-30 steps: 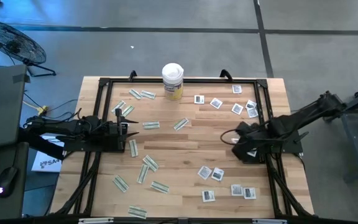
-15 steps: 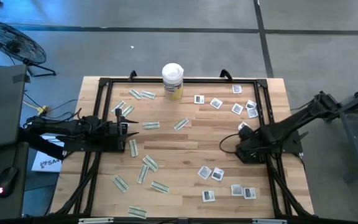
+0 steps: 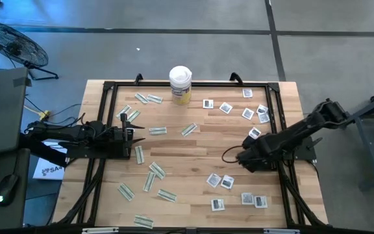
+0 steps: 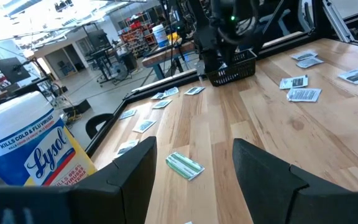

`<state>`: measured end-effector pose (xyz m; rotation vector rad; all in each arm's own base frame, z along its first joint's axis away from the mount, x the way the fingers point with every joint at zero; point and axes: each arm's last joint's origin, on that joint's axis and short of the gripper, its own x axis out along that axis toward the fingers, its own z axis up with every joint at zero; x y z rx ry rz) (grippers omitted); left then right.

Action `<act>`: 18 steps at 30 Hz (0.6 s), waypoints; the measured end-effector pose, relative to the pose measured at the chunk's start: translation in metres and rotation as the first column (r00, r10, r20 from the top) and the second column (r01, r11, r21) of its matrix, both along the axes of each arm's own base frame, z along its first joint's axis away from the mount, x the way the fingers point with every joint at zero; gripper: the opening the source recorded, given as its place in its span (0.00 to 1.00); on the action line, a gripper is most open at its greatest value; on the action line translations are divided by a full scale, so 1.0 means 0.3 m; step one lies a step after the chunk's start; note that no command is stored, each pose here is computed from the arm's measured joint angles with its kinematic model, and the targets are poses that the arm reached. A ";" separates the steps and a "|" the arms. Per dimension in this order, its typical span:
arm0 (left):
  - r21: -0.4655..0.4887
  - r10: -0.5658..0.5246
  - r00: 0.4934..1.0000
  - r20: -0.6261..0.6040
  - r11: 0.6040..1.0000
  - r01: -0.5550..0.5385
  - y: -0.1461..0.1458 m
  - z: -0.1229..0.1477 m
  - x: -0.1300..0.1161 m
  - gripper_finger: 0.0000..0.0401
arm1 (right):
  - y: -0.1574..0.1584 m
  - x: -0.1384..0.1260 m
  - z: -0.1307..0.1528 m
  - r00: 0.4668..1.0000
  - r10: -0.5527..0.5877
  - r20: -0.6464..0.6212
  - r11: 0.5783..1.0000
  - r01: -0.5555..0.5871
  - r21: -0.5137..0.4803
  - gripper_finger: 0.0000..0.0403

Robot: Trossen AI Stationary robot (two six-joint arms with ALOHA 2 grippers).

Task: Pick & Place First Aid Supplies
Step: Put the towelette pack into the right black basket

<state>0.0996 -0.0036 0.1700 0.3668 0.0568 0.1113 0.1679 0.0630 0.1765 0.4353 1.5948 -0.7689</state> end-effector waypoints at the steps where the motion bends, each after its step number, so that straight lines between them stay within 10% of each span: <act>1: 0.000 0.000 1.000 0.000 1.000 0.000 0.000 0.000 0.000 0.51 | -0.008 -0.006 -0.013 1.000 -0.006 -0.010 1.000 0.006 0.002 0.00; 18: 0.000 0.000 1.000 0.000 1.000 0.000 0.000 0.000 0.000 0.51 | -0.034 -0.016 -0.022 0.998 -0.015 -0.058 1.000 0.016 0.016 0.15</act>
